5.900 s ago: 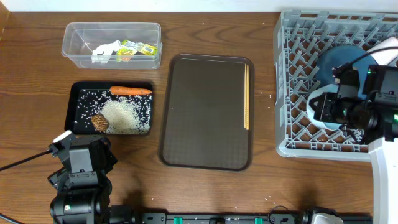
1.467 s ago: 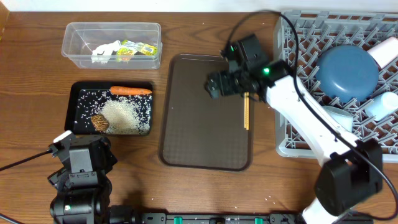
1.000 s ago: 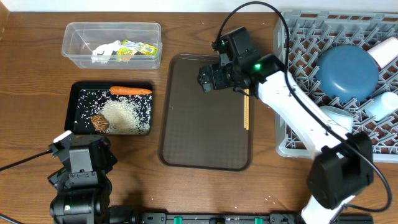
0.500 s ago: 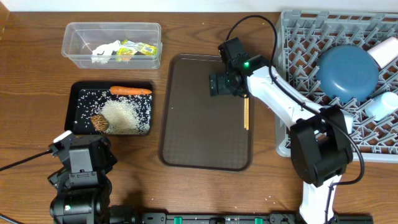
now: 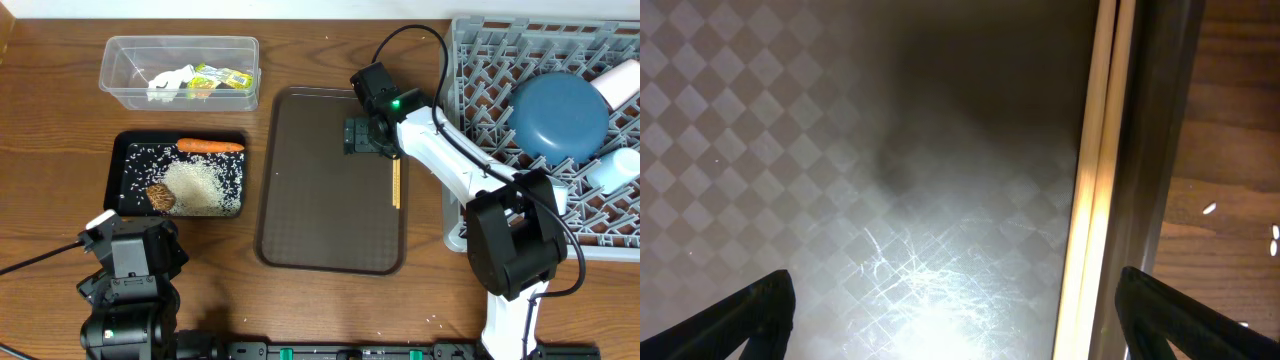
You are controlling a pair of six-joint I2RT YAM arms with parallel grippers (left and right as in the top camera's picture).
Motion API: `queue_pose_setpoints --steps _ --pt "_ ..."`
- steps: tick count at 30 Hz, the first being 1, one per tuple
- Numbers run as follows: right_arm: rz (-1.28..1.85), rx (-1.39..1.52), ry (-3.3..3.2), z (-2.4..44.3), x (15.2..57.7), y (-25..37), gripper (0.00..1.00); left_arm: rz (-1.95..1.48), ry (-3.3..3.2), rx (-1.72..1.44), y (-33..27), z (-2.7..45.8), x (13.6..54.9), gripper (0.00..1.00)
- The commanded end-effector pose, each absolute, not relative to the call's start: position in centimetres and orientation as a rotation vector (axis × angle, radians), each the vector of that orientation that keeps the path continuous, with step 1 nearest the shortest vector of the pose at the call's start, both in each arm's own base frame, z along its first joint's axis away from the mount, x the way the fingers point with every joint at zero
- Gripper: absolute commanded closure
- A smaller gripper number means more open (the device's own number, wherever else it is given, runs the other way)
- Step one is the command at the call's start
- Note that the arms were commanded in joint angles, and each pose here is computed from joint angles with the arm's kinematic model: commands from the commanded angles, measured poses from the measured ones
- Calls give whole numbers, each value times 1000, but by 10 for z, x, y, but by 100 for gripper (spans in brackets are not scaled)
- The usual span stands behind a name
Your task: Sort waste into correct bins and load items into the dishwasher rack
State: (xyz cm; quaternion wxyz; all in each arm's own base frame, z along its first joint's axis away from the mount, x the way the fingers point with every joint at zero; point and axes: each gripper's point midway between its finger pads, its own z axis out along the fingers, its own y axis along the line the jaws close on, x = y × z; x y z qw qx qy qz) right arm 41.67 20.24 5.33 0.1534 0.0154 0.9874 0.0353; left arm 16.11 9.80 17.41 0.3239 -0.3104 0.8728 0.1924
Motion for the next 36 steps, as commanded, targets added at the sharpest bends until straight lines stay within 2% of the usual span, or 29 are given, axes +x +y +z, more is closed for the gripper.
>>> queue_pose_setpoints --steps 1,6,10,36 --pt "81 111 2822 53 418 201 4 526 2295 -801 99 174 160 2" --pt "26 152 2818 47 416 192 5 526 2296 -801 99 174 160 2" --pt "22 166 2813 39 415 190 1 526 2295 -801 99 174 160 2" --pt "69 138 2820 16 413 202 1 526 2296 -801 99 174 160 2"
